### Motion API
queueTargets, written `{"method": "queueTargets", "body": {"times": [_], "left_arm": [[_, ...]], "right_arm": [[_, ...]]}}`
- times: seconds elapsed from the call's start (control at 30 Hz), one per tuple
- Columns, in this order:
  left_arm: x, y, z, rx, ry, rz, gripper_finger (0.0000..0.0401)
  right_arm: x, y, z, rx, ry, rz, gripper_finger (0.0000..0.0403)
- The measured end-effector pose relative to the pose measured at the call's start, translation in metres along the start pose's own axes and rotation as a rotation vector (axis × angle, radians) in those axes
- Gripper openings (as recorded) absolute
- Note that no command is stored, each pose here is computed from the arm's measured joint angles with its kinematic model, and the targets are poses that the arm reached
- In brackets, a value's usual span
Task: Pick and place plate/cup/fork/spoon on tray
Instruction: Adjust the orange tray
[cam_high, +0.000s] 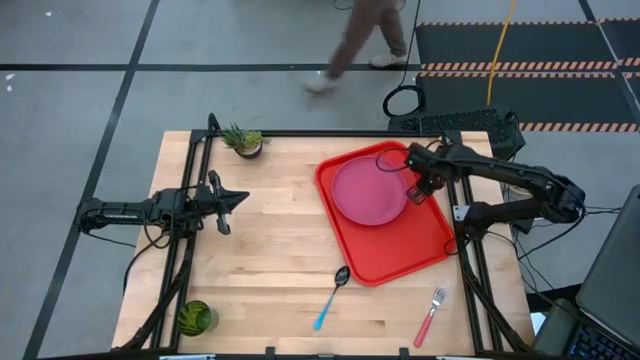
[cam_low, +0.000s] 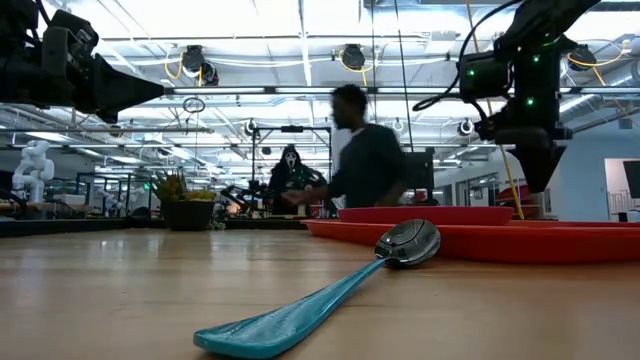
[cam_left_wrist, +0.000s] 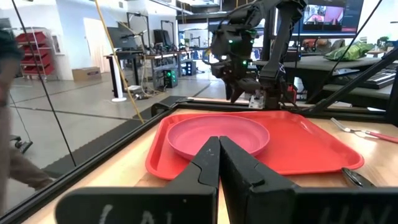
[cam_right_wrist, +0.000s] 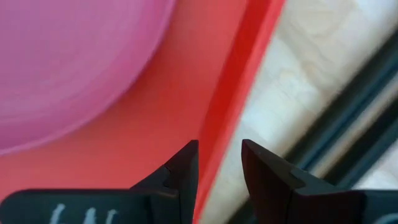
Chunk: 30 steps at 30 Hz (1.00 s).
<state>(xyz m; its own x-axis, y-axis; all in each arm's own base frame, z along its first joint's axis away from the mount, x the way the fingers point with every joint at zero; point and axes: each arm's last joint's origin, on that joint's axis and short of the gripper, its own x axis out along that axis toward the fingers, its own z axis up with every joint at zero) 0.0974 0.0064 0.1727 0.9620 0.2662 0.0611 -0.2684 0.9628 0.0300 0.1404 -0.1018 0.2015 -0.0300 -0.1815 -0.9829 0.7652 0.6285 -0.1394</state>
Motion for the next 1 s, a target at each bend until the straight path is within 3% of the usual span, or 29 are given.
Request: {"method": "queueTargets", "body": {"times": [0.37,0.63,1.0], "left_arm": [[0.000,0.000,0.000,0.000,0.000,0.000,0.0006],[0.000,0.000,0.000,0.000,0.000,0.000,0.0006],[0.000,0.000,0.000,0.000,0.000,0.000,0.0006]], "right_arm": [[0.002,-0.013,0.005,0.112,-0.005,0.009,0.0114],[0.029,-0.013,-0.011,0.125,0.069,0.030,0.0114],[0.034,-0.016,-0.008,0.168,0.046,0.041,0.0114]]}}
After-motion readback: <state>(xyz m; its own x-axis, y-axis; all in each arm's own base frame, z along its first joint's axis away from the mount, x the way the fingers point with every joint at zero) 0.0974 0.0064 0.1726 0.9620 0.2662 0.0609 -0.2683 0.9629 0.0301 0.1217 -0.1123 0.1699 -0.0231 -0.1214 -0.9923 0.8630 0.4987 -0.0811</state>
